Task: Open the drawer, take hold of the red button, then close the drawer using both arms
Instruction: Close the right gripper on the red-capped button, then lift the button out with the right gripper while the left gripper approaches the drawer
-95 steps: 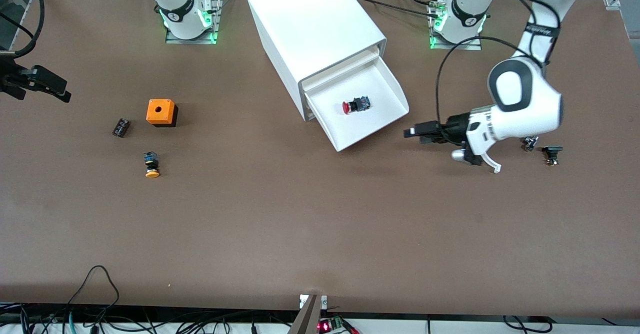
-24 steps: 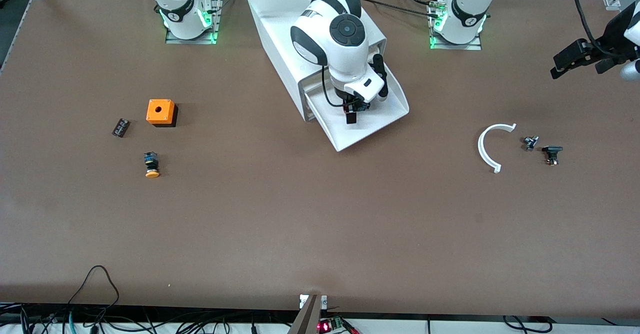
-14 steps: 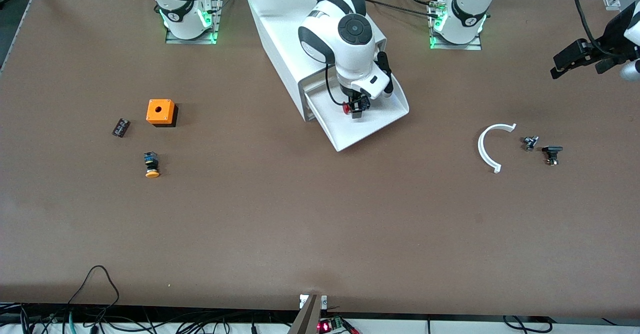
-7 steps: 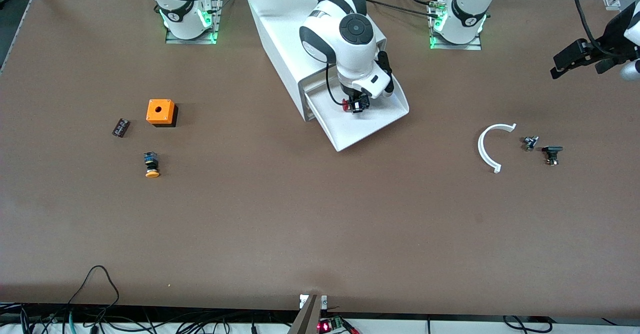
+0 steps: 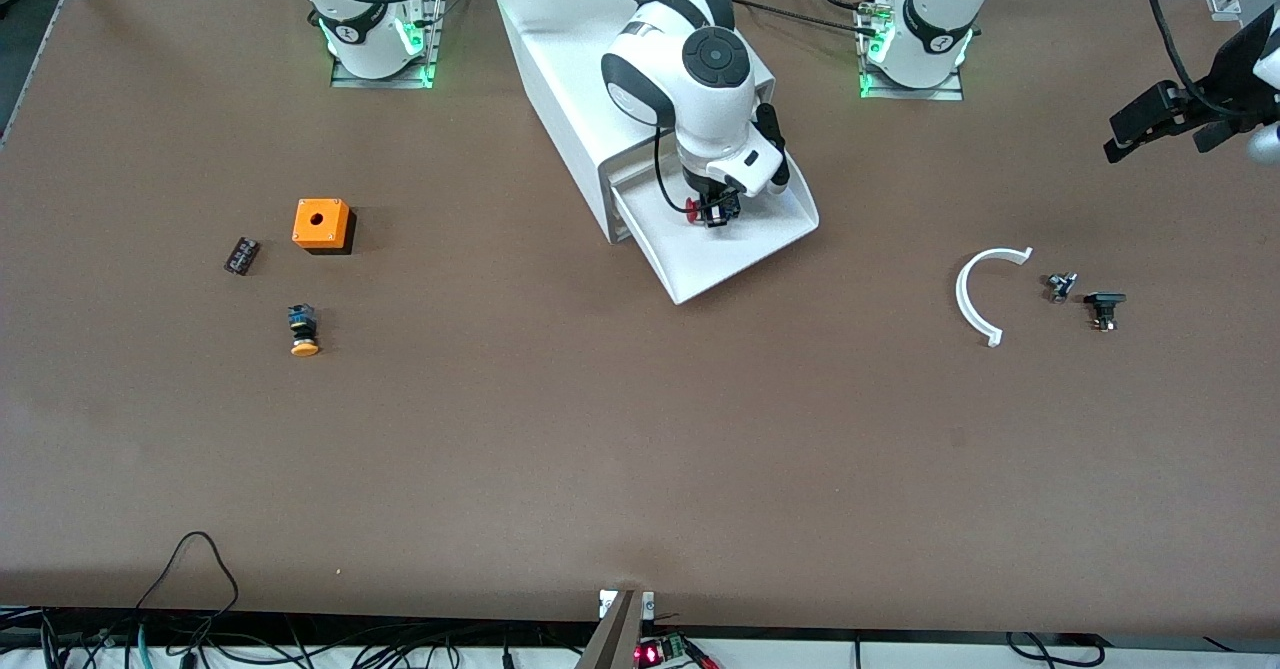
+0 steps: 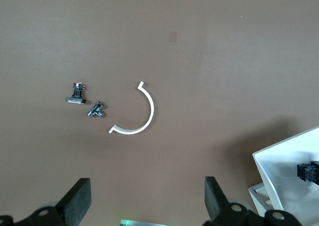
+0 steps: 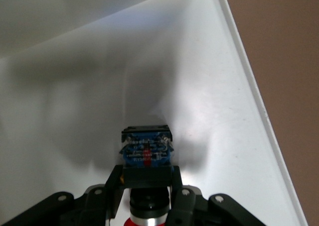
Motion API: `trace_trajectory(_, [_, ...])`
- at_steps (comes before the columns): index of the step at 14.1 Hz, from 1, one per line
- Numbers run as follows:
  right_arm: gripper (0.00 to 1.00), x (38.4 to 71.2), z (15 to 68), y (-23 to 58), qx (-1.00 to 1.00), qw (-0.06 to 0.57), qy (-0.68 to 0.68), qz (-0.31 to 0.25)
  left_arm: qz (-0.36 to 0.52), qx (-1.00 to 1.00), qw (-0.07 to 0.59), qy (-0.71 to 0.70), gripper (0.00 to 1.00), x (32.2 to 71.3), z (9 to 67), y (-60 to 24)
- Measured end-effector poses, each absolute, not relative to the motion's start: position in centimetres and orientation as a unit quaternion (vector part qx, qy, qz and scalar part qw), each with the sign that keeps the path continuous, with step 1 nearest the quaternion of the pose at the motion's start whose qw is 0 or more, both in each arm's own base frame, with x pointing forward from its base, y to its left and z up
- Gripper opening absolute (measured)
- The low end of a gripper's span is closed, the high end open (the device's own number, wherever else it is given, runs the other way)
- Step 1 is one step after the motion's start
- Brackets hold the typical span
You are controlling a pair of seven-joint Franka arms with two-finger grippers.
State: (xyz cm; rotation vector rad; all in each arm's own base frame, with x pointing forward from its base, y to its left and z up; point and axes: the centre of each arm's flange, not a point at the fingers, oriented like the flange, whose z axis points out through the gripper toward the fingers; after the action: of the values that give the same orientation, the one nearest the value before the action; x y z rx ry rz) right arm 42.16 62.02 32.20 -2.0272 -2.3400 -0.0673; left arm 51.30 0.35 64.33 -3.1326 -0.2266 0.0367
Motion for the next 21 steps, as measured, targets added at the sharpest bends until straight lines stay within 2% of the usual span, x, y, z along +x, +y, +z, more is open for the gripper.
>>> trace_trajectory(3, [0.41, 42.3, 33.1, 62.4, -0.654, 0.024, -0.755, -0.035, 0.010, -0.997, 0.000, -0.076, 1.00, 51.4, 64.2, 0.8])
trace_trajectory(8, [0.41, 43.1, 37.7, 62.9, -0.692, 0.031, -0.717, -0.073, -0.006, -0.997, -0.001, -0.078, 1.00, 52.2, 64.0, 1.0])
trace_trajectory(10, [0.41, 44.6, 40.0, 61.7, -0.726, 0.027, -0.681, -0.090, -0.004, -0.997, -0.001, -0.078, 1.00, 52.4, 63.6, 1.0])
trace_trajectory(15, [0.41, 53.0, 45.0, 53.8, -0.816, 0.001, -0.563, -0.128, -0.003, -0.989, -0.001, -0.146, 1.00, 54.4, 59.3, -0.3])
trace_trajectory(18, [0.41, 57.9, 46.8, 47.7, -0.872, -0.007, -0.469, -0.139, -0.005, -0.981, -0.002, -0.194, 1.00, 55.8, 53.7, -4.0])
trace_trajectory(21, [0.41, 62.1, 46.0, 40.1, -0.935, -0.008, -0.334, -0.123, -0.024, -0.973, -0.012, -0.231, 1.00, 56.2, 47.4, -9.0])
